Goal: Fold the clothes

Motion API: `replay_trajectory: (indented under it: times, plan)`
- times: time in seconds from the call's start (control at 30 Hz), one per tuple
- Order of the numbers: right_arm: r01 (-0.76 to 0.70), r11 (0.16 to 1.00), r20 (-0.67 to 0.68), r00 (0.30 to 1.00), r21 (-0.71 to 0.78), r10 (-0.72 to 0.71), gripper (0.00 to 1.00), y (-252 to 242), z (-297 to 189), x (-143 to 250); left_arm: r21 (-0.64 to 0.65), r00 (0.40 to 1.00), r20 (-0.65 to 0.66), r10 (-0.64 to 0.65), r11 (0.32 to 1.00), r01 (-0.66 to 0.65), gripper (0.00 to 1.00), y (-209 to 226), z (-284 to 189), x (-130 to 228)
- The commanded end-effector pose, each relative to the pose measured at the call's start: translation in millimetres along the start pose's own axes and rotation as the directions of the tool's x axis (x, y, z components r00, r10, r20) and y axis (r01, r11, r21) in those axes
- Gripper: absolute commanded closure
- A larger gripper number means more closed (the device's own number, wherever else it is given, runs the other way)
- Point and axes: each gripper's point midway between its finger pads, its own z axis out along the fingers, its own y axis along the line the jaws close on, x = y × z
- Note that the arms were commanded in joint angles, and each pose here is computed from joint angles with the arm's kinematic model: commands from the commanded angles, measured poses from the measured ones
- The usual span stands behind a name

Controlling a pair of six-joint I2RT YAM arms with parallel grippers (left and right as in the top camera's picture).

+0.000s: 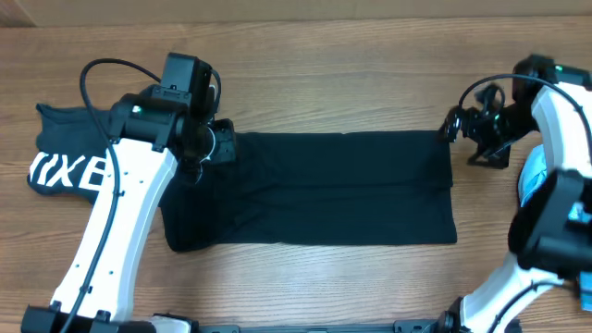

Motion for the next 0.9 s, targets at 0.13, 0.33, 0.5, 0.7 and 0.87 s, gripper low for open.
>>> replay_trajectory:
  times: [0.13,0.33,0.5,0.7,0.87]
  plan:
    - [-0.052,0.998,-0.117,0.992,-0.040,0.047,0.10,-39.9,27.1,15.5,0.017,0.959,0.247,0.136,0.989,-0.145,0.60,1.8,-81.7,-10.9]
    - [-0.036,0.994,-0.155,0.988,-0.103,0.020,0.16,-45.5,77.9,38.9,0.002,0.935,0.316,0.163,0.985,-0.172,0.54,7.2,-97.9,-17.7]
    - [-0.056,0.988,-0.154,0.987,-0.147,0.033,0.24,-45.2,99.1,48.5,-0.001,0.934,0.311,0.175,0.983,-0.184,0.54,7.3,-97.4,-16.6]
    - [-0.072,0.983,-0.088,0.994,-0.166,0.058,0.45,-42.3,102.8,31.1,0.008,0.933,0.315,0.175,0.982,-0.187,0.55,5.4,-97.7,-17.2]
    - [-0.232,0.961,-0.064,0.972,-0.150,0.225,0.46,-44.9,103.8,18.3,0.054,0.936,0.305,0.176,0.978,-0.201,0.56,-2.4,-97.4,-13.8]
